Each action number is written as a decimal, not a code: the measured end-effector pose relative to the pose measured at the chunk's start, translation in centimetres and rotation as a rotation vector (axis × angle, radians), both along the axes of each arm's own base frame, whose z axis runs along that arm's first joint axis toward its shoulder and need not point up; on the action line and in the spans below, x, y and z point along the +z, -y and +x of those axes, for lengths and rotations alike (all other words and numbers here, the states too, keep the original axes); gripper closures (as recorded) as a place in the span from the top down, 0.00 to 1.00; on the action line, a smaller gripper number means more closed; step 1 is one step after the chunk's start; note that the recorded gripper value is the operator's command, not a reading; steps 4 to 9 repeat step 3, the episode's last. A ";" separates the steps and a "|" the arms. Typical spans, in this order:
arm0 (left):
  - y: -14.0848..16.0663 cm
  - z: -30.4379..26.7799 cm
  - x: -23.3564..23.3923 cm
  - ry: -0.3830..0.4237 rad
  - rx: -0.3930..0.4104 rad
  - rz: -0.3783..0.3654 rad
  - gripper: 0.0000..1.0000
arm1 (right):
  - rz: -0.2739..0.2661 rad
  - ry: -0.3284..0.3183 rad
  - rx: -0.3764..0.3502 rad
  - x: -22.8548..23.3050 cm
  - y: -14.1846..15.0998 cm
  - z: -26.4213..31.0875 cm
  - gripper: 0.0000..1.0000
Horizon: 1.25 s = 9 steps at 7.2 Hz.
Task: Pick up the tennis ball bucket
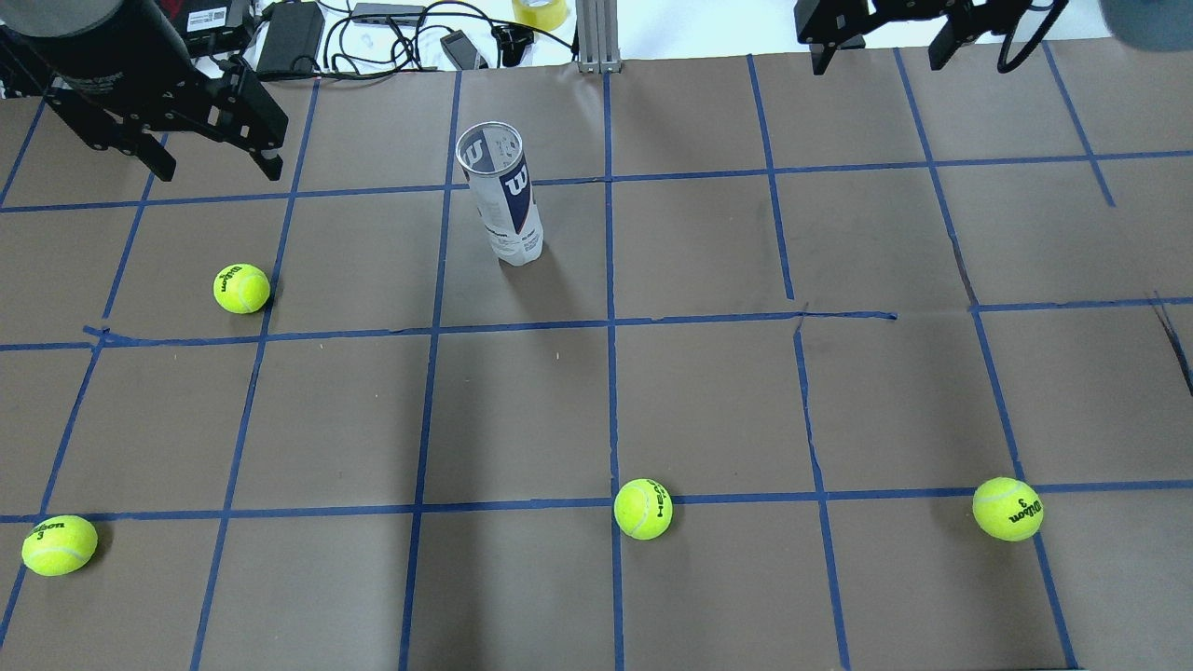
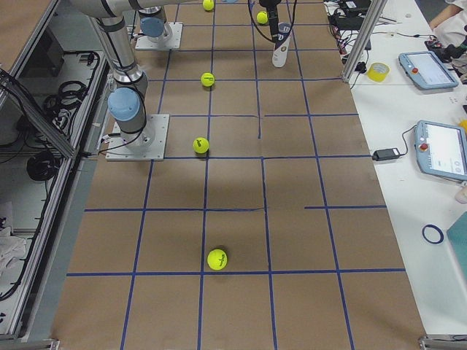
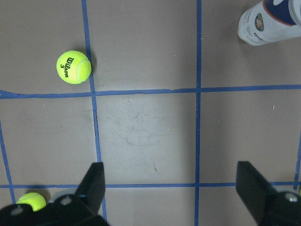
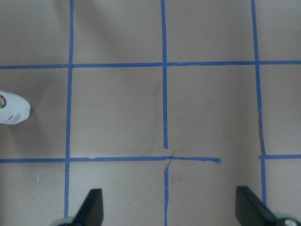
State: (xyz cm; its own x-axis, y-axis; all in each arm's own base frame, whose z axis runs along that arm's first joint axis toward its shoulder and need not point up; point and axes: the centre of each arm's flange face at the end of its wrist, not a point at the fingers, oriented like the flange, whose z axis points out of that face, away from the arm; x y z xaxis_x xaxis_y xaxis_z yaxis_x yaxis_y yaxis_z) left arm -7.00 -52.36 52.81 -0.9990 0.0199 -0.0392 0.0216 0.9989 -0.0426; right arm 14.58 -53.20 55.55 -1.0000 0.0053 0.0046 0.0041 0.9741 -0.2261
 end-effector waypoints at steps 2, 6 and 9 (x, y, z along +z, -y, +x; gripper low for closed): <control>-0.1 -0.2 -0.3 -0.014 -0.002 0.003 1.00 | 0.046 -0.009 -0.003 -3.0 -0.1 -0.1 1.00; -0.3 -0.3 -0.6 -0.017 -0.002 0.008 1.00 | 0.038 -0.010 0.000 -3.3 -0.1 -0.1 1.00; -0.3 -0.3 -0.6 -0.017 -0.002 0.008 1.00 | 0.038 -0.010 0.000 -3.3 -0.1 -0.1 1.00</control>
